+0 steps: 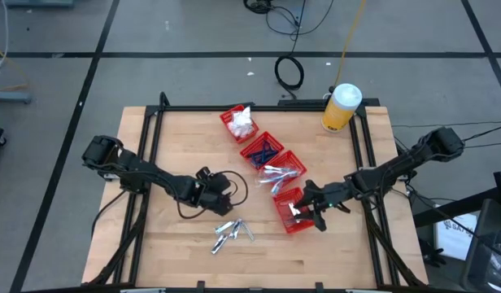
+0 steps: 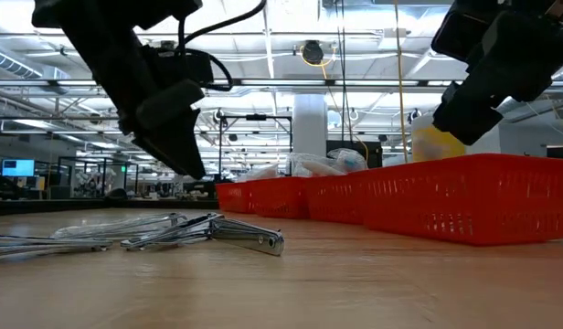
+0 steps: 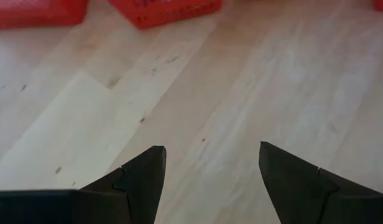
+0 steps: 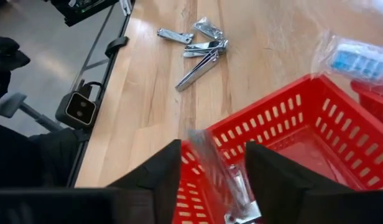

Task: Pick & Place Travel size toiletries
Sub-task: Put the nail cutter into the bottom red bin

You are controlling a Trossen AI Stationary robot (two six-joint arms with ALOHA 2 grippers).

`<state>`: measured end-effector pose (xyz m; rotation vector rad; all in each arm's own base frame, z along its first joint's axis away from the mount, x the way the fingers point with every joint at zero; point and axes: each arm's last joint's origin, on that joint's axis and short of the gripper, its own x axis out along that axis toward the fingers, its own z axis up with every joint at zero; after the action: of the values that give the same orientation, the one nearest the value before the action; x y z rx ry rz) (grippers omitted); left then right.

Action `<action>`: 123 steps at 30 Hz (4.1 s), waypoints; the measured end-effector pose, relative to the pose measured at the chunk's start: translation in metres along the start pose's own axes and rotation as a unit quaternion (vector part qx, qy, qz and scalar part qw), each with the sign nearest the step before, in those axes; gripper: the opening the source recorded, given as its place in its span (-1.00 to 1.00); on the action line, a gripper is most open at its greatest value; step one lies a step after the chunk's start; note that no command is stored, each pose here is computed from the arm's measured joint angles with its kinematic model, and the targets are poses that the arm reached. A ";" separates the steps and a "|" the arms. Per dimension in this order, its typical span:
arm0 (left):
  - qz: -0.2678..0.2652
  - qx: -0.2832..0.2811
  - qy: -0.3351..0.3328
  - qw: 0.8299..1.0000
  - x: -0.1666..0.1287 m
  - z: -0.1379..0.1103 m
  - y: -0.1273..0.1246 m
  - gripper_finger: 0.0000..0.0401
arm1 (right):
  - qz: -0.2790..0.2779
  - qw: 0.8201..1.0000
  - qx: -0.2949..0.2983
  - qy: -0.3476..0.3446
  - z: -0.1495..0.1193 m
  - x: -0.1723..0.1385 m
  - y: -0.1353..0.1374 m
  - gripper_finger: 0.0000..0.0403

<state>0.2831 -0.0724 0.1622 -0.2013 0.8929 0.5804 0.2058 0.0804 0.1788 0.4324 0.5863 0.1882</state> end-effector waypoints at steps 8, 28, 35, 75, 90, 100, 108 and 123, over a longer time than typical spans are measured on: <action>-0.037 0.022 0.015 0.999 0.000 0.001 -0.003 0.28 | -0.013 1.000 -0.006 -0.011 0.005 0.000 -0.006 0.11; -0.211 0.033 0.072 0.974 -0.034 -0.034 -0.050 0.28 | 0.004 0.995 -0.091 -0.052 0.013 0.000 -0.004 0.08; -0.177 0.035 0.113 0.977 -0.008 -0.053 -0.058 0.28 | 0.003 0.994 -0.092 -0.053 0.013 0.000 -0.004 0.06; -0.046 0.089 0.267 0.958 -0.016 -0.075 -0.025 0.28 | 0.002 0.995 -0.089 -0.048 0.012 0.000 -0.004 0.05; -0.094 0.096 0.213 0.968 -0.006 -0.073 -0.028 -0.42 | 0.002 0.995 -0.093 -0.047 0.012 0.000 -0.004 0.05; -0.106 0.098 0.148 0.978 0.001 -0.073 -0.029 -0.94 | 0.001 0.995 -0.093 -0.046 0.012 0.000 -0.004 0.05; -0.114 0.142 0.045 0.982 -0.033 -0.049 -0.032 -0.98 | 0.000 0.994 -0.092 -0.051 0.013 0.000 -0.004 0.05; -0.101 0.205 -0.311 0.923 -0.066 0.023 -0.045 -1.00 | -0.065 0.954 -0.174 -0.235 0.042 -0.007 0.003 0.05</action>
<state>0.2914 -0.1258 0.2248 0.2625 0.3481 0.2238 0.2236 0.0668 0.2148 0.0857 0.1041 0.0552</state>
